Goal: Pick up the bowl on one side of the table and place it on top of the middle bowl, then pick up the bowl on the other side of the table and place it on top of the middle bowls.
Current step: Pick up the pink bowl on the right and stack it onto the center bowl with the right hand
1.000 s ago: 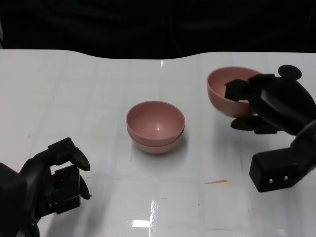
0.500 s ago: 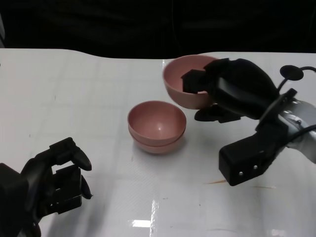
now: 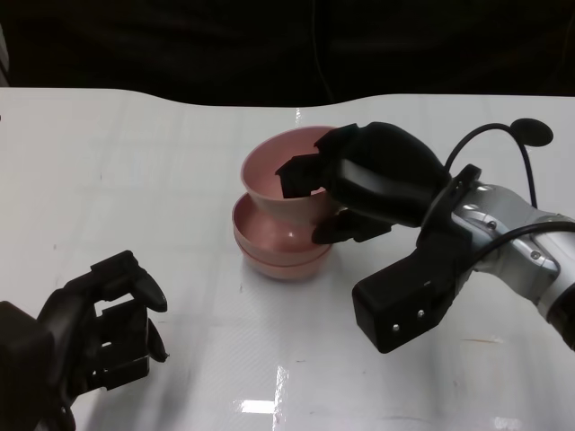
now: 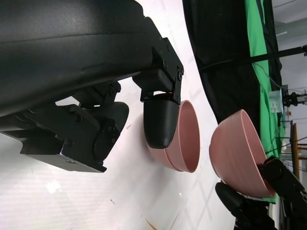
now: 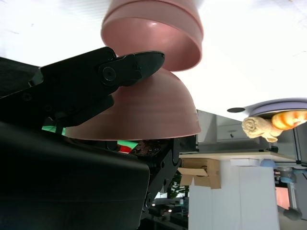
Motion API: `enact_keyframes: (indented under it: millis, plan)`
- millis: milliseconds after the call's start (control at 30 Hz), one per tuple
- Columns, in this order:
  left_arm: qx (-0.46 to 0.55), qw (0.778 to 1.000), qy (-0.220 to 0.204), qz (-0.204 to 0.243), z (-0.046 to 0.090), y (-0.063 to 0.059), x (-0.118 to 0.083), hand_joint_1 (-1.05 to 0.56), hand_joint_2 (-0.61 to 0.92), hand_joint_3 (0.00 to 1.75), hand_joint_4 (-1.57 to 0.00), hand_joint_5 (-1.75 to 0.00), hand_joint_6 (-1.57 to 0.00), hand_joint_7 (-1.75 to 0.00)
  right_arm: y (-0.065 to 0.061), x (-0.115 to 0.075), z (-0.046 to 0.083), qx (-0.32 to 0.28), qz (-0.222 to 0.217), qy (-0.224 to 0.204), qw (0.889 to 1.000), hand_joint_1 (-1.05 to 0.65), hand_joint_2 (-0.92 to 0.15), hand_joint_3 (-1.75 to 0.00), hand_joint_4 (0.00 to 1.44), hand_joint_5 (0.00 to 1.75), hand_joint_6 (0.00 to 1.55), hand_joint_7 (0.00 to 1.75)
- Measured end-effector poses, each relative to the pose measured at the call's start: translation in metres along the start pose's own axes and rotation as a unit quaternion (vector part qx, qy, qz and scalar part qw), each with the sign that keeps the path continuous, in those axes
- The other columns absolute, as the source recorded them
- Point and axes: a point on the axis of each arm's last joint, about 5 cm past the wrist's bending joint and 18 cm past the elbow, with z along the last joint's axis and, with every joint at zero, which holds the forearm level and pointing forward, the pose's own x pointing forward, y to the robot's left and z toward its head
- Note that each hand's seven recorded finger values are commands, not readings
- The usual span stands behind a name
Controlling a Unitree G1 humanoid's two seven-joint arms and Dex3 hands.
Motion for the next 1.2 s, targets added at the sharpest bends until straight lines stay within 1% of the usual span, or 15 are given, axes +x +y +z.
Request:
enact_keyframes:
  millis: [100, 233, 333, 500, 533, 567, 600, 700, 867, 933, 967, 1033, 1133, 1167, 1200]
  plan:
    - [0.003, 1.000, -0.004, 0.000, 0.000, 0.000, 0.000, 0.34, 0.74, 1.23, -0.84, -1.75, -0.66, -1.75, 0.003, 0.002, 0.002, 0.003, 0.003, -0.003, 1.000, -0.28, -0.82, -0.39, 0.88, 1.75, 0.67, 1.65]
    - [0.007, 1.000, -0.006, 0.001, -0.001, 0.000, -0.001, 0.31, 0.72, 1.25, -0.83, -1.75, -0.66, -1.75, 0.010, 0.002, 0.003, 0.006, 0.010, 0.003, 1.000, -0.26, -0.83, -0.39, 0.88, 1.75, 0.62, 1.74]
    - [0.007, 1.000, -0.005, 0.000, -0.002, 0.000, -0.001, 0.32, 0.73, 1.25, -0.82, -1.75, -0.65, -1.75, 0.017, 0.003, 0.005, 0.011, 0.020, 0.004, 1.000, -0.26, -0.83, -0.39, 0.88, 1.75, 0.61, 1.75]
    - [0.009, 1.000, 0.000, 0.000, -0.002, 0.000, -0.002, 0.30, 0.72, 1.24, -0.81, -1.75, -0.64, -1.75, 0.023, 0.004, 0.005, 0.017, 0.027, 0.011, 0.999, -0.26, -0.83, -0.38, 0.88, 1.75, 0.60, 1.74]
    - [0.010, 1.000, 0.003, 0.000, -0.002, 0.000, -0.002, 0.31, 0.74, 1.21, -0.80, -1.75, -0.62, -1.75, 0.025, 0.005, 0.006, 0.019, 0.029, 0.012, 0.999, -0.26, -0.83, -0.39, 0.87, 1.75, 0.64, 1.61]
    - [0.010, 1.000, 0.006, 0.001, -0.002, -0.001, -0.003, 0.31, 0.74, 1.21, -0.80, -1.75, -0.62, -1.75, 0.027, 0.006, 0.007, 0.020, 0.031, 0.013, 0.999, -0.25, -0.82, -0.40, 0.87, 1.75, 0.66, 1.57]
    - [0.010, 1.000, 0.008, 0.001, -0.002, -0.001, -0.004, 0.32, 0.75, 1.20, -0.80, -1.75, -0.61, -1.75, 0.028, 0.007, 0.007, 0.022, 0.032, 0.014, 0.999, -0.25, -0.81, -0.41, 0.87, 1.75, 0.64, 1.64]
    - [0.010, 1.000, 0.009, 0.001, -0.002, -0.001, -0.004, 0.33, 0.76, 1.19, -0.80, -1.75, -0.61, -1.75, 0.032, 0.008, 0.007, 0.026, 0.033, 0.018, 0.999, -0.24, -0.79, -0.45, 0.87, 1.75, 0.61, 1.73]
    - [0.013, 1.000, 0.009, 0.001, -0.003, -0.001, -0.005, 0.34, 0.77, 1.19, -0.81, -1.75, -0.62, -1.75, 0.036, 0.012, 0.006, 0.029, 0.028, 0.024, 0.999, -0.25, -0.78, -0.44, 0.88, 1.75, 0.70, 1.50]
    - [0.014, 1.000, 0.008, 0.001, -0.003, -0.001, -0.005, 0.34, 0.76, 1.19, -0.81, -1.75, -0.62, -1.75, 0.036, 0.013, 0.004, 0.026, 0.027, 0.025, 0.999, -0.26, -0.81, -0.40, 0.87, 1.75, 0.78, 1.28]
    - [0.015, 1.000, 0.005, 0.001, -0.003, -0.001, -0.005, 0.34, 0.76, 1.20, -0.81, -1.75, -0.62, -1.75, 0.036, 0.013, 0.003, 0.024, 0.027, 0.027, 0.999, -0.26, -0.82, -0.39, 0.87, 1.75, 0.79, 1.27]
    - [0.016, 1.000, 0.003, 0.001, -0.003, -0.001, -0.005, 0.34, 0.76, 1.20, -0.82, -1.75, -0.63, -1.75, 0.036, 0.013, 0.001, 0.020, 0.028, 0.030, 0.999, -0.26, -0.83, -0.39, 0.87, 1.75, 0.78, 1.33]
    - [0.016, 1.000, 0.004, 0.001, -0.005, -0.001, -0.005, 0.32, 0.74, 1.20, -0.82, -1.75, -0.64, -1.75, 0.036, 0.013, 0.000, 0.015, 0.026, 0.030, 0.999, -0.26, -0.82, -0.41, 0.88, 1.75, 0.70, 1.55]
    - [0.016, 1.000, 0.005, 0.001, -0.005, -0.001, -0.005, 0.32, 0.74, 1.21, -0.82, -1.75, -0.64, -1.75, 0.037, 0.013, 0.000, 0.014, 0.026, 0.031, 0.999, -0.26, -0.82, -0.41, 0.89, 1.75, 0.70, 1.50]
    - [0.016, 1.000, 0.005, 0.000, -0.005, -0.001, -0.005, 0.32, 0.74, 1.21, -0.82, -1.75, -0.64, -1.75, 0.038, 0.012, 0.000, 0.013, 0.026, 0.031, 0.999, -0.27, -0.81, -0.40, 0.89, 1.75, 0.75, 1.34]
